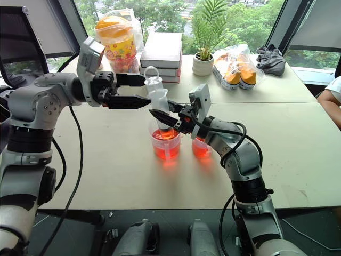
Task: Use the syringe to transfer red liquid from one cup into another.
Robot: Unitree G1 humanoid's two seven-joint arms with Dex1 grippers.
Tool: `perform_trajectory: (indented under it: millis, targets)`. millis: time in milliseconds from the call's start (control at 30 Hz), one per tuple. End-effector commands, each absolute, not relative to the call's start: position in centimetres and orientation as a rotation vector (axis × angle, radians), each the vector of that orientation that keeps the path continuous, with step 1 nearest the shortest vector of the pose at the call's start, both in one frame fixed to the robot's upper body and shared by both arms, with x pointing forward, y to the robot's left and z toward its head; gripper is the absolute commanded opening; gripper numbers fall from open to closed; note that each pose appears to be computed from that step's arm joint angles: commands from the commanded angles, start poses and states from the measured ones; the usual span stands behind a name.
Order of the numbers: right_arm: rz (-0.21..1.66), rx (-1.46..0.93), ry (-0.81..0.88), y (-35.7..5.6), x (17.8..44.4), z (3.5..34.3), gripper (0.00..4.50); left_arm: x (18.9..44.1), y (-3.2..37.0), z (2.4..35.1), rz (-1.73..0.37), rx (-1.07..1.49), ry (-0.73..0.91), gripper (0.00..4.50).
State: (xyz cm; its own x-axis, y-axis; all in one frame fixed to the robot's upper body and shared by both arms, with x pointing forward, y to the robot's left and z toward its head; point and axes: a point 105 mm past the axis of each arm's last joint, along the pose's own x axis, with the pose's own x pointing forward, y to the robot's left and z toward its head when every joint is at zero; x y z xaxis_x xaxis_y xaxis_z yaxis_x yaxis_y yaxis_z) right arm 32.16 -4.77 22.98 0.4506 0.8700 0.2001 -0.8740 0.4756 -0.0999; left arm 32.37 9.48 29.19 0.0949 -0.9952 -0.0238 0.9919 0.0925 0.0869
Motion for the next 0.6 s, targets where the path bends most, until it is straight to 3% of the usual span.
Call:
perform_trajectory:
  millis: [33,167,267,600]
  targets:
    - [1.027,0.018,-0.399,-6.4,31.2,27.7,1.38,32.1,9.4,31.1,-1.481,0.104,-0.12,4.44]
    - [0.934,0.02,-0.478,-9.2,30.3,30.9,1.38,32.2,8.9,31.1,-1.502,0.103,-0.125,4.44]
    - [0.871,0.002,-0.48,-11.2,29.8,31.4,1.38,32.4,8.4,31.1,-1.528,0.104,-0.127,4.44]
    - [0.719,-0.004,-0.325,-14.4,30.4,24.9,1.38,33.2,5.4,31.9,-1.621,0.108,-0.168,4.44]
